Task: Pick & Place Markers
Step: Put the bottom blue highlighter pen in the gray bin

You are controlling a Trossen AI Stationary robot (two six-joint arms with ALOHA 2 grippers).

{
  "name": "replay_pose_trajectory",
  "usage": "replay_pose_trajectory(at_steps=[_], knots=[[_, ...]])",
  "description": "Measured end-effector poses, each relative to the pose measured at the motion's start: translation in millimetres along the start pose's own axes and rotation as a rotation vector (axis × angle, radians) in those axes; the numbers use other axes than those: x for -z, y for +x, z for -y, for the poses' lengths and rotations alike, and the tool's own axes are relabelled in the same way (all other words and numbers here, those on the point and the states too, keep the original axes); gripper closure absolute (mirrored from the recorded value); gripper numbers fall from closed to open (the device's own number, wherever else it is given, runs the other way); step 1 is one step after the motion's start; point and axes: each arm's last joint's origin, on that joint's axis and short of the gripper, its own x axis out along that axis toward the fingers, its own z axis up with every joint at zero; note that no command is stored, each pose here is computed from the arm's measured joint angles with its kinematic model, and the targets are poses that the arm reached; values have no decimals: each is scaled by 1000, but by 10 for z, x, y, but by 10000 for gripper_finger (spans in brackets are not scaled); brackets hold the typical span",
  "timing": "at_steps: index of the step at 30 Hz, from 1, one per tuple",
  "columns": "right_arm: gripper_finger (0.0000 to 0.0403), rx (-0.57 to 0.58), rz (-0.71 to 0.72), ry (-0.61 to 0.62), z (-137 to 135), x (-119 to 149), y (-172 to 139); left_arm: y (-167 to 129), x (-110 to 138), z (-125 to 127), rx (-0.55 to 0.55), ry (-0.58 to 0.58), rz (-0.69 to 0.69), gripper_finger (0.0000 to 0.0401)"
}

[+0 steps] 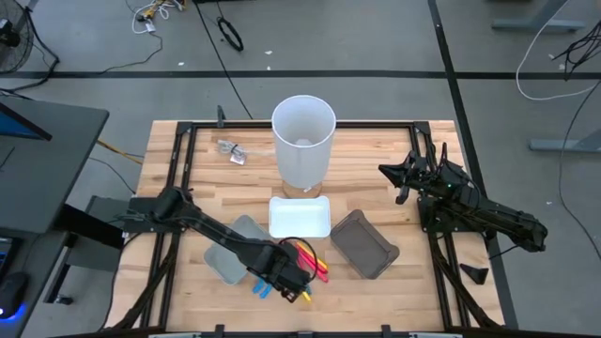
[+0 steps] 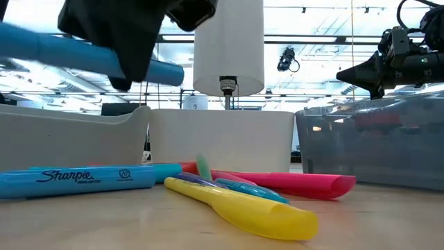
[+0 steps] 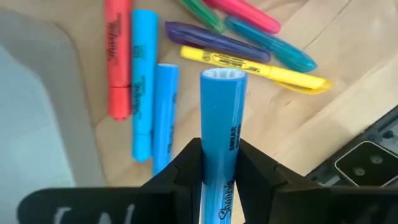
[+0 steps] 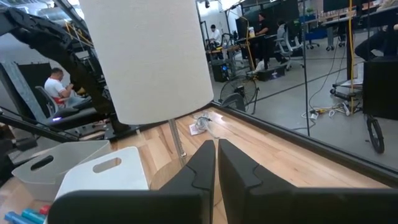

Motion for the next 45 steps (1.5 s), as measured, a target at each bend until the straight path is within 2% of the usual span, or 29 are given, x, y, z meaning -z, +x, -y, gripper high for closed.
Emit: replay_pose_trajectory(at_steps=[6,29,45], knots=[[379,0,0,0,0,-1,0,-214,2,-83,-6,35,1,323],[379,0,0,0,0,0,0,-1029,27,-645,-165,-6,22,322],[379,0,0,0,0,0,0,-1062,1,-697,-193,25,23,321]])
